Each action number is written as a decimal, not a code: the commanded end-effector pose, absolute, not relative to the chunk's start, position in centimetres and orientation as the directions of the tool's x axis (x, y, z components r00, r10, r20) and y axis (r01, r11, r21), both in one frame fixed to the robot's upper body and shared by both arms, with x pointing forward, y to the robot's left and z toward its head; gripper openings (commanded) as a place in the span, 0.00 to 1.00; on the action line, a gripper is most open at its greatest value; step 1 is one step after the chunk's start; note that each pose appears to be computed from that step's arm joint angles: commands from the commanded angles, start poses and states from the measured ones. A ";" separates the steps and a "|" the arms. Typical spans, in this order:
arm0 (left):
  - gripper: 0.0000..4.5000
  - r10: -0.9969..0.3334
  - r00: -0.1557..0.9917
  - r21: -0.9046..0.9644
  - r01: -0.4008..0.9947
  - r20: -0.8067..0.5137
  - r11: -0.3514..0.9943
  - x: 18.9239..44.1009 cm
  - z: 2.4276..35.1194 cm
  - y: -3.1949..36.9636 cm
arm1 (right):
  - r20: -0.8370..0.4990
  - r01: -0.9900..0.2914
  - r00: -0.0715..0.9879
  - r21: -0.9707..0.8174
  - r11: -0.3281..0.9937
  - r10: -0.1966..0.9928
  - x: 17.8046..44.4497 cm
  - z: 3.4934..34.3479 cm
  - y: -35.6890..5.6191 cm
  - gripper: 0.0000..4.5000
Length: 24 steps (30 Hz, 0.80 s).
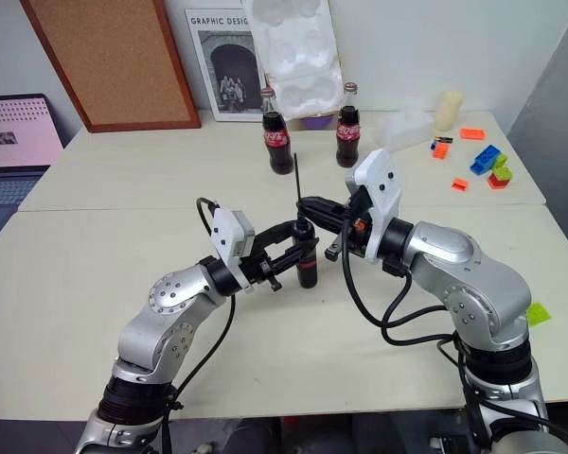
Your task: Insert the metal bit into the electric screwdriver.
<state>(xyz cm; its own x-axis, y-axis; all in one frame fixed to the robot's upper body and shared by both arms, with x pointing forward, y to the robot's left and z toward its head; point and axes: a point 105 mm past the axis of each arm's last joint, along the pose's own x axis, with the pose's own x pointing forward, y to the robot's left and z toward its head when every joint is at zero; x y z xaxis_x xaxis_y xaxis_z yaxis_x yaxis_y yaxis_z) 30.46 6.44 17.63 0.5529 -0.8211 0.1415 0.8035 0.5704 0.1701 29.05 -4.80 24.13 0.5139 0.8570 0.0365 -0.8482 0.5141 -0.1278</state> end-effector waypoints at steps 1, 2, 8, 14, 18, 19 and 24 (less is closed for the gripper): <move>0.37 -0.824 0.547 0.181 0.804 0.148 0.567 30.4 17.9 6.3 | 0.000 -0.854 0.513 -0.098 0.510 0.859 28.9 23.1 -4.7 0.00; 0.37 -0.824 0.547 0.181 0.804 0.148 0.566 30.4 17.9 6.2 | 0.005 -0.855 0.512 -0.099 0.510 0.859 28.9 23.2 -4.7 0.00; 0.36 -0.828 0.541 0.191 0.806 0.145 0.560 30.4 18.0 6.2 | 0.102 -0.854 0.501 -0.099 0.510 0.859 28.6 25.2 -5.0 0.20; 0.36 -0.816 0.557 0.206 0.790 0.154 0.578 30.5 18.4 6.5 | 0.174 -0.835 0.524 -0.089 0.543 0.834 28.7 27.0 -6.2 0.51; 0.36 -0.777 0.607 0.272 0.729 0.169 0.628 31.5 20.4 8.0 | 0.181 -0.826 0.536 -0.088 0.556 0.825 28.2 27.4 -7.3 0.70; 0.36 -0.766 0.622 0.310 0.705 0.162 0.638 31.9 21.1 8.5 | 0.175 -0.818 0.547 -0.094 0.567 0.819 28.1 27.4 -7.7 0.72; 0.36 -0.698 0.715 0.591 0.552 0.027 0.588 35.3 23.9 12.1 | 0.091 -0.775 0.594 -0.202 0.599 0.799 28.0 26.9 -9.2 0.96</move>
<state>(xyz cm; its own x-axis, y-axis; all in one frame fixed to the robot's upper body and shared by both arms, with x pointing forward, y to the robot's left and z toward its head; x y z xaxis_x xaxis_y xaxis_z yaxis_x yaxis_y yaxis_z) 34.12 10.25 21.21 0.6750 -0.7369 0.0377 0.6572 0.6237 0.4232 28.73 -8.73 26.22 0.5911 0.8004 0.0995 -0.7933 0.5992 -0.1073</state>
